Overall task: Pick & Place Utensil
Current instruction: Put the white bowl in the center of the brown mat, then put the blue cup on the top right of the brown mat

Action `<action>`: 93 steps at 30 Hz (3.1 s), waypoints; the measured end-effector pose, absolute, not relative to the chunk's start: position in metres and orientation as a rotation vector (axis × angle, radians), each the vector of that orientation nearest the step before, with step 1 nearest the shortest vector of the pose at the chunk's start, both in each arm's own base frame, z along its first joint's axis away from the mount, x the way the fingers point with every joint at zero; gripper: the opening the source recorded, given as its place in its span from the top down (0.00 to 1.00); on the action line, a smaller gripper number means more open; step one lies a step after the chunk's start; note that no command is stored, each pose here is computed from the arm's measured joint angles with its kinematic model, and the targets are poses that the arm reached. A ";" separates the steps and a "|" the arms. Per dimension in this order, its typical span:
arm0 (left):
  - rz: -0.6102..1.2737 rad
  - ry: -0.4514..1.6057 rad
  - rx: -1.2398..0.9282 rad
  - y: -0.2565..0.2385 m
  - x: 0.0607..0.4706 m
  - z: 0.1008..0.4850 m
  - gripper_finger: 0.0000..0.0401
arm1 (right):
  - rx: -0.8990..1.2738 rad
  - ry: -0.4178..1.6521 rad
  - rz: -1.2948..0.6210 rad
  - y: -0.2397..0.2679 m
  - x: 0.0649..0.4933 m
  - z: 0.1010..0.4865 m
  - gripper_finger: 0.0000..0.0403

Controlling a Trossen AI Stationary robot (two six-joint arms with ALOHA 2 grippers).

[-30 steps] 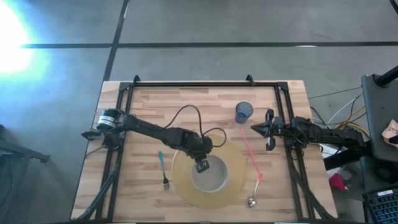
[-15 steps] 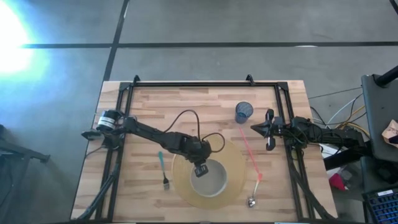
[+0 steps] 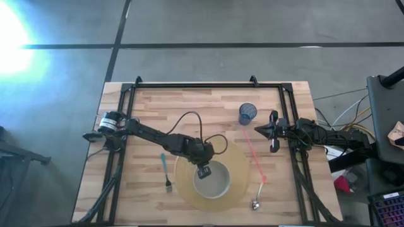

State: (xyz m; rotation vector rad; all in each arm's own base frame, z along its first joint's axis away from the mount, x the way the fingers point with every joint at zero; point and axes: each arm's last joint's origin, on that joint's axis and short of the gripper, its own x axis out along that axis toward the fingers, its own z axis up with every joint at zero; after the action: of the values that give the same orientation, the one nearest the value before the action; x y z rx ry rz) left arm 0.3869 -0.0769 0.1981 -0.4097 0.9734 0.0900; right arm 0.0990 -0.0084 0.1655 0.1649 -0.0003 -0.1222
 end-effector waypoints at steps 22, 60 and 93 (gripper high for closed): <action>0.092 0.946 -0.431 -0.070 0.384 0.210 0.60 | 0.165 -0.001 -0.122 -0.008 0.099 0.166 0.98; 0.080 0.296 -0.143 -0.031 0.273 0.292 0.58 | 0.165 0.003 -0.123 -0.008 0.099 0.165 0.98; 0.080 0.083 -0.115 -0.026 0.241 0.278 0.58 | 0.190 -0.563 -0.055 -0.007 0.085 0.218 0.98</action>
State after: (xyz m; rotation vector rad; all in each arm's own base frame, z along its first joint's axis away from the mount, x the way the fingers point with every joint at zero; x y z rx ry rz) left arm 0.2408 -0.0256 0.2777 -0.1152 0.0833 0.0796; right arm 0.0854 -0.0073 0.2175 0.1895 -0.5625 -0.0553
